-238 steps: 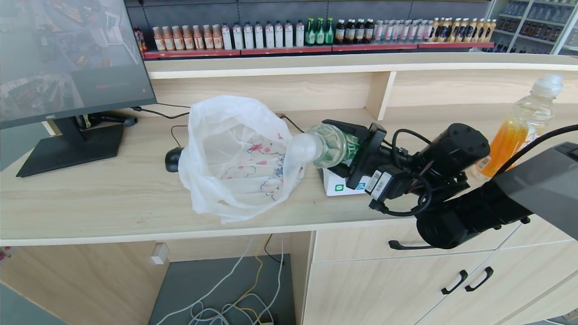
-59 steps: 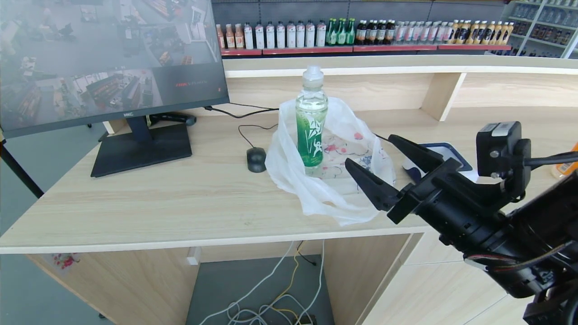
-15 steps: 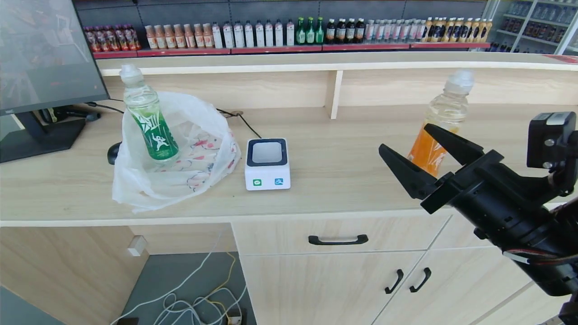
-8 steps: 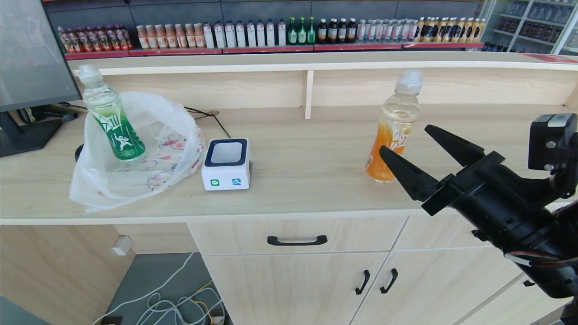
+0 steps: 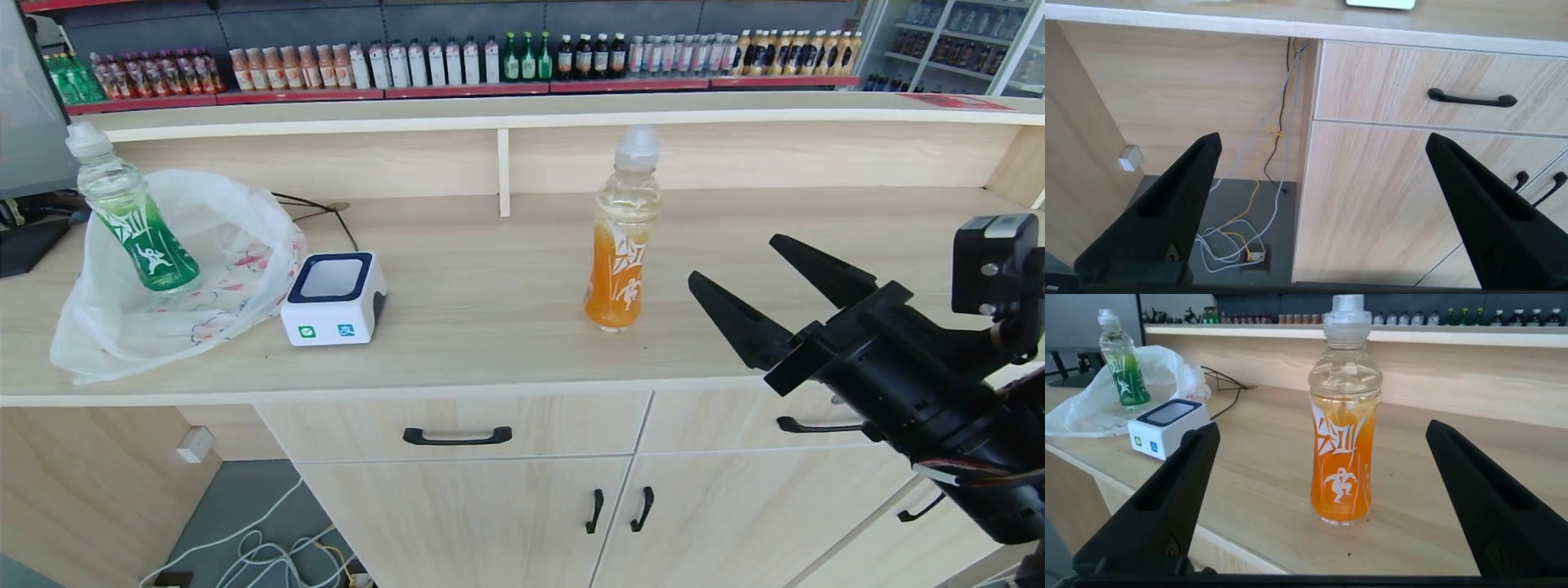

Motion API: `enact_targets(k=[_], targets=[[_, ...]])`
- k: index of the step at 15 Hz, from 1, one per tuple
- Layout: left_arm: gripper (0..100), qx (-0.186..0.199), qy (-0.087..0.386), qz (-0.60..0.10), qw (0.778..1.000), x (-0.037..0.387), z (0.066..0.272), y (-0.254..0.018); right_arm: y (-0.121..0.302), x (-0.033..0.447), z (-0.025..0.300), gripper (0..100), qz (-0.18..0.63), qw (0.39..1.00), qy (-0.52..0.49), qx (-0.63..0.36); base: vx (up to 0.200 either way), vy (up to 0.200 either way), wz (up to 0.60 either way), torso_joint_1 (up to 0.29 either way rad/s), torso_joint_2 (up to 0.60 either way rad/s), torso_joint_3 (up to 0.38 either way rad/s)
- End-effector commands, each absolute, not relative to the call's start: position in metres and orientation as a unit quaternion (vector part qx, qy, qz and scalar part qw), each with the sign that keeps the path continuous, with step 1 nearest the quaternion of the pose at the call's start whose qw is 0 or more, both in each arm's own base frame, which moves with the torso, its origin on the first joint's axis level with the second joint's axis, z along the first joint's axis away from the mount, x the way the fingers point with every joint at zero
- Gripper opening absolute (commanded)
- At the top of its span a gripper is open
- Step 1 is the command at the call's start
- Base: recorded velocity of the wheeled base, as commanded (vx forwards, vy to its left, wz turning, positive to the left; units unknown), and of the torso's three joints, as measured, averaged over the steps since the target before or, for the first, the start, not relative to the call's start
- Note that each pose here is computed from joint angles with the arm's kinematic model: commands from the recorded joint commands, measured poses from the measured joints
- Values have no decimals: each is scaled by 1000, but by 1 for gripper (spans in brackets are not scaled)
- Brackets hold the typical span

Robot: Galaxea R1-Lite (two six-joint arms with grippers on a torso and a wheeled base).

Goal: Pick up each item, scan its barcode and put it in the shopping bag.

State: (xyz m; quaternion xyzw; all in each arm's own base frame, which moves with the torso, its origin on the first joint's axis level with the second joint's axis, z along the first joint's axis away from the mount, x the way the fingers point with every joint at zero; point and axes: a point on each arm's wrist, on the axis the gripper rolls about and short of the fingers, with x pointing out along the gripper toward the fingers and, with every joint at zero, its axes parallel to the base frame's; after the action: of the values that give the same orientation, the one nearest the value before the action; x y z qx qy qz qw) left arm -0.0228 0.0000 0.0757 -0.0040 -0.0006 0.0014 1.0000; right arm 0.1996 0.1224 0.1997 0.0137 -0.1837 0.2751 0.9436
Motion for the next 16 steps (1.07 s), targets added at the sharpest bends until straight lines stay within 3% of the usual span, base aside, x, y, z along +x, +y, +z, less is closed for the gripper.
enact_targets(k=[1,6,12,16], targets=[[100,-4,-1,2,1000,-23,76,0,123,202,195,100,275,945,-175,11,0,0,0,0,0,0],[100,2,-1,1,1000,-23,76,0,117,213,170,100,259,958,-123,-4,0,0,0,0,0,0],[100,2,-1,1,1000,-23,76,0,137,245,181,100,267,952,-152,5,0,0,0,0,0,0],[100,2,-1,2,1000,-23,76,0,138,262,184,100,256,959,-120,-4,0,0,0,0,0,0]])
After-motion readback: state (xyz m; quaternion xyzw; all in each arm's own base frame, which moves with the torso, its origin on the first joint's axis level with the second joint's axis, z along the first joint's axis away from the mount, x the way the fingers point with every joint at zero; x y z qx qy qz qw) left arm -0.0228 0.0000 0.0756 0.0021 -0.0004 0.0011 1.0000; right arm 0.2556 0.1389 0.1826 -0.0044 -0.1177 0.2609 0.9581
